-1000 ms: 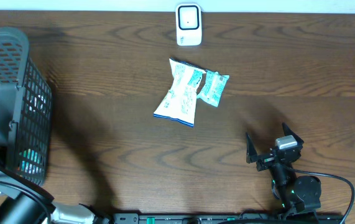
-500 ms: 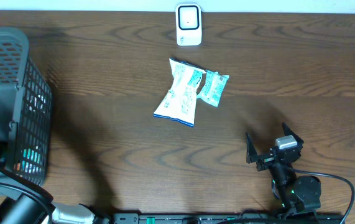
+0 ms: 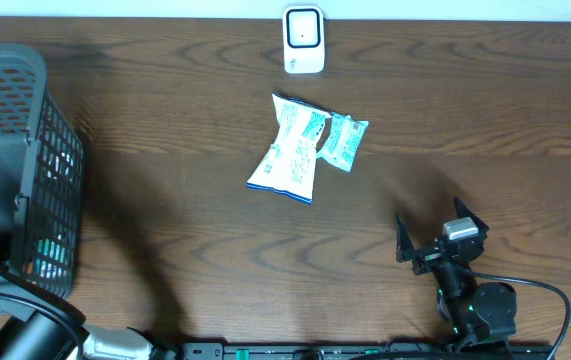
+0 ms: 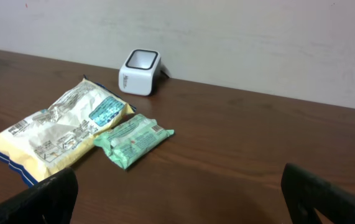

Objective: Scan the item barcode
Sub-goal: 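Reach into the basket and grasp the small orange pack, left gripper, then carry the orange pack past the scanner and drop it on the table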

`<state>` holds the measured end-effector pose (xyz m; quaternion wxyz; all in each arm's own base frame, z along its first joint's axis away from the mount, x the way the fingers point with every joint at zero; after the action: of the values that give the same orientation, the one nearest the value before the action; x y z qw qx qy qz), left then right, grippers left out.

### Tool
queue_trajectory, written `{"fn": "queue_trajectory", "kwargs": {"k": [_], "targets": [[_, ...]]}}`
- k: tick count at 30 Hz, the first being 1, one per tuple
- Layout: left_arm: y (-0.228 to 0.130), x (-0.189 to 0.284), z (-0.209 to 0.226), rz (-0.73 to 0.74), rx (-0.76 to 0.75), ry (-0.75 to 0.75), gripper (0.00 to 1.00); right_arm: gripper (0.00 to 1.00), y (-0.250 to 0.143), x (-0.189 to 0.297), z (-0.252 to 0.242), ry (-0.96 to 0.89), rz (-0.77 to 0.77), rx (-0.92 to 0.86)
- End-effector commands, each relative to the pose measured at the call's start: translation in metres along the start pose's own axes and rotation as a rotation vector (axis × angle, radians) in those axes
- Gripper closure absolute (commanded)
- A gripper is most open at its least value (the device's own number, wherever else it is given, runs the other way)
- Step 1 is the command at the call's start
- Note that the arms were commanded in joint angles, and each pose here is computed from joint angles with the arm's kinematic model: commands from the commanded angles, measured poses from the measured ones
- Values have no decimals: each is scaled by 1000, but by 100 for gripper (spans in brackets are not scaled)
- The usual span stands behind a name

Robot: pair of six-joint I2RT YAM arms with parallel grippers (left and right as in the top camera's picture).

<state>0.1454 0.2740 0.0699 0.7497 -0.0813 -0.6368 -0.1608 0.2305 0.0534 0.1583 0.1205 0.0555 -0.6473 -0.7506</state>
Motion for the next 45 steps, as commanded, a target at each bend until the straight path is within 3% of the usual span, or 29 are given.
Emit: {"fn": "queue_trajectory", "kwargs": {"k": [1, 10, 16, 17, 22, 28, 33, 38, 42, 45], "targets": [[-8, -8, 9, 43, -48, 66, 9, 1, -1, 0, 1, 5, 1, -9], [-28, -47, -7, 211, -69, 23, 9, 1, -1, 0, 1, 5, 1, -9], [-16, -43, -10, 179, -63, 16, 61, 1, -1, 0, 1, 5, 1, -9], [-12, -39, -10, 173, -61, 14, 63, 1, -1, 0, 1, 5, 1, -9], [28, 24, -46, 109, -7, -234, 78, 1, -1, 0, 1, 5, 1, -9], [68, 147, -111, 21, 59, -777, 81, 1, -1, 0, 1, 5, 1, -9], [82, 235, -111, -171, 10, -939, 81, 1, -1, 0, 1, 5, 1, -9], [52, 314, -98, -379, -73, -998, 81, 1, -1, 0, 1, 5, 1, -9], [5, 359, -115, -484, -270, -1054, 81, 1, -1, 0, 1, 5, 1, -9], [-49, 388, -146, -532, -520, -1104, 81, 1, -1, 0, 1, 5, 1, -9]]}}
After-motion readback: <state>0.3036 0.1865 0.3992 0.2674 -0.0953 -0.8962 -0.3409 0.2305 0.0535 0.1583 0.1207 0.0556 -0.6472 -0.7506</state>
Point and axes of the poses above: each gripper's point midway between its finger pads, its own x axis back along the fingers, its own z axis along the line the jaws close on, y = z × x, the point moved 1 cm from there along x, back along the fingers, and after that the axes turned 12 degrees about -x, right-handed, at the moved point
